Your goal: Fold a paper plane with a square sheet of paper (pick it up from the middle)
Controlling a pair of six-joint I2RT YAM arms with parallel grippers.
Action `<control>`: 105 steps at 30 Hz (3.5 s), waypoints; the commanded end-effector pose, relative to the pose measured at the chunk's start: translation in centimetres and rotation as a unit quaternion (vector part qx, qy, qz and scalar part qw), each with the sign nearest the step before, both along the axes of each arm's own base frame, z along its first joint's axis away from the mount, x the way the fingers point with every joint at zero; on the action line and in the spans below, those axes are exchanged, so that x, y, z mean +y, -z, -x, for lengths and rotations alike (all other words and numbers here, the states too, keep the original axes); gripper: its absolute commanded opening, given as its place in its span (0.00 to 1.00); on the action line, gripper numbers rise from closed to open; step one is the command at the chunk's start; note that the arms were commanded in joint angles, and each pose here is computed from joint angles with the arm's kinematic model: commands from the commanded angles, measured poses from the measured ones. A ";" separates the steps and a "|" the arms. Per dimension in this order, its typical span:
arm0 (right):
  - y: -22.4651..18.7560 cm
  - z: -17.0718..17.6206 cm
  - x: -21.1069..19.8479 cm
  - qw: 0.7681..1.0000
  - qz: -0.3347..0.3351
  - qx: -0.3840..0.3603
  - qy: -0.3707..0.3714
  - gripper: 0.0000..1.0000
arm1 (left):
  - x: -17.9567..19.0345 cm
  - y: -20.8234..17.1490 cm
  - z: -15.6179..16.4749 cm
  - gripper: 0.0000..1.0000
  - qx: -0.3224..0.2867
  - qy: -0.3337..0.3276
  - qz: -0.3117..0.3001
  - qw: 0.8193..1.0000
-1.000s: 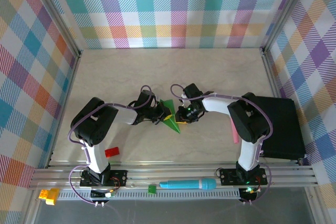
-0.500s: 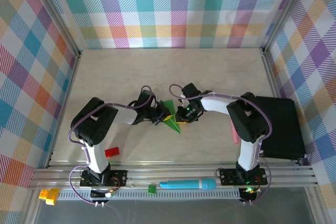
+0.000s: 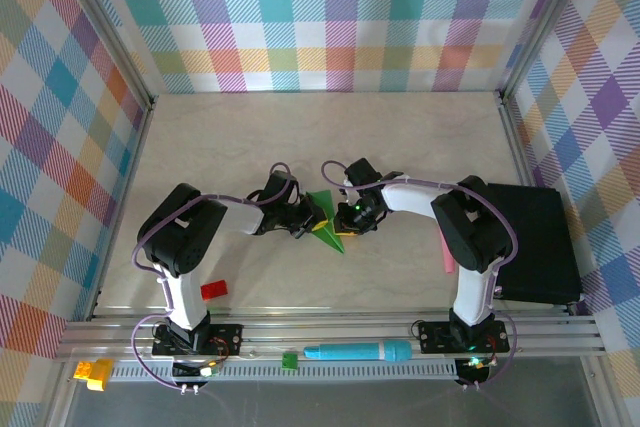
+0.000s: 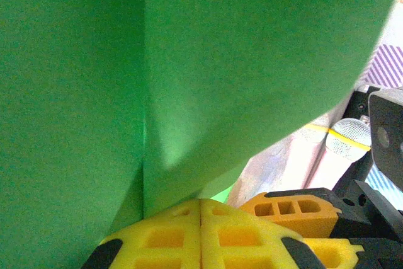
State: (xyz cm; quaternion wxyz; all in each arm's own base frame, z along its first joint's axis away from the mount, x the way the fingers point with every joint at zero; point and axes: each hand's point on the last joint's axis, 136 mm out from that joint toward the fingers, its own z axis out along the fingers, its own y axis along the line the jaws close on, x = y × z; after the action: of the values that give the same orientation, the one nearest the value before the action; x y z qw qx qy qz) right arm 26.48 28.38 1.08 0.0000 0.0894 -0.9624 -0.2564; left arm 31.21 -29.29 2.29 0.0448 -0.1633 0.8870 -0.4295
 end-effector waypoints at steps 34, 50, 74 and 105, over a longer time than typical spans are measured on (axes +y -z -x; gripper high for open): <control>-3.7 0.3 1.6 0.996 -0.074 -0.041 0.003 0.15 | 2.7 4.6 2.6 0.07 0.074 0.011 -0.110 0.991; -1.7 -0.3 0.4 0.999 -0.004 -0.010 0.032 0.33 | 0.5 0.5 0.9 0.11 0.028 0.005 -0.037 0.999; -0.8 0.8 0.1 0.999 0.002 0.019 0.028 0.24 | -0.7 -4.2 -0.4 0.16 -0.030 0.006 0.018 0.999; 1.9 2.2 -1.2 0.998 0.027 0.044 0.034 0.15 | -1.9 -1.9 1.3 0.13 -0.002 0.049 -0.008 0.999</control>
State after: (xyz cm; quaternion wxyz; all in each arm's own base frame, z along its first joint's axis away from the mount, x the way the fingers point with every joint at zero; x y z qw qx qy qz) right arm 26.17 28.25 1.70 -0.0045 0.0556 -0.9643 -0.2590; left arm 30.66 -30.36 4.61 0.0436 -0.1378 0.8919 -0.4286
